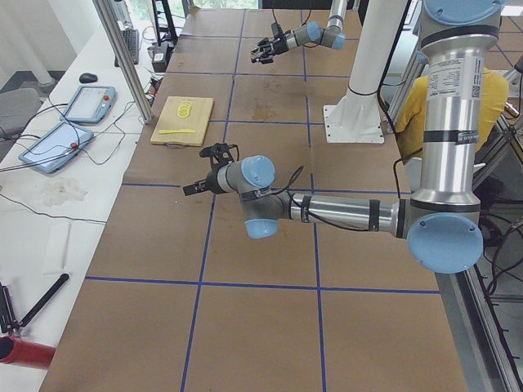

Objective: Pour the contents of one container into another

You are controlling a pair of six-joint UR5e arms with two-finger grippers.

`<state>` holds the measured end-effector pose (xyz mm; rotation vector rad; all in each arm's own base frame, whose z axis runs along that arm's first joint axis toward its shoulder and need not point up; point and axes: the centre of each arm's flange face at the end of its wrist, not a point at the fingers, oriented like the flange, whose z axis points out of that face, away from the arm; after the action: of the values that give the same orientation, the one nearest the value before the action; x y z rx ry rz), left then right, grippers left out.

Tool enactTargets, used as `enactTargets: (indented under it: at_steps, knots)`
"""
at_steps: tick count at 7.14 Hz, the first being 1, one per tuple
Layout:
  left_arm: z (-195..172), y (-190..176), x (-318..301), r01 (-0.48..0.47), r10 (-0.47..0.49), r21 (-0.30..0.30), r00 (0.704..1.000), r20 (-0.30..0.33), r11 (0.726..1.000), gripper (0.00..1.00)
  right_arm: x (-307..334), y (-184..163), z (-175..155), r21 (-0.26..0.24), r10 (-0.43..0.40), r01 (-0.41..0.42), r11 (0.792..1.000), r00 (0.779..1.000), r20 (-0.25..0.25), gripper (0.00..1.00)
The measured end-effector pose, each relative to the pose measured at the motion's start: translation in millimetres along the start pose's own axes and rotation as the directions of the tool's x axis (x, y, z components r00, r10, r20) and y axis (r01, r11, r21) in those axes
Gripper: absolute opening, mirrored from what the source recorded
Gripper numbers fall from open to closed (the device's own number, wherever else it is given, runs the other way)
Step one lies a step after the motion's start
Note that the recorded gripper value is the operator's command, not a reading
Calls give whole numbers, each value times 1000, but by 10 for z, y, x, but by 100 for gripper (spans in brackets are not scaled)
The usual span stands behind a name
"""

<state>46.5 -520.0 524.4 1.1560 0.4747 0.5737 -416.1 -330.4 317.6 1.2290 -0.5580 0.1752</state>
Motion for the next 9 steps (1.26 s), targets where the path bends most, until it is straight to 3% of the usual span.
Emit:
enactTargets:
  at_steps: [1,2,4,6,7,8,9]
  knots:
    - [-20,214,-195,-39,42,-59,998,46,998,100,-2,-2,0,0,1,-1,1000,1000,0,0]
    - [-7,410,-402,-18,32,-147,995,95,989,100,-3,-3,0,0,1,-1,1000,1000,0,0]
    - [46,548,-805,96,-44,-334,986,162,938,100,-4,-4,0,0,1,-1,1000,1000,0,0]
    - [86,710,-1027,246,-197,-522,969,149,816,100,-4,-11,-1,1,6,-6,1000,1000,3,0]
    - [101,827,-1017,305,-298,-608,947,116,733,100,10,-26,-11,10,29,-29,1000,999,17,0]
    - [108,947,-944,352,-412,-679,907,79,644,100,36,-34,-27,24,62,-63,998,997,39,0]
    - [87,1047,-854,394,-535,-730,844,46,559,100,51,-38,-35,31,83,-84,996,995,53,0]
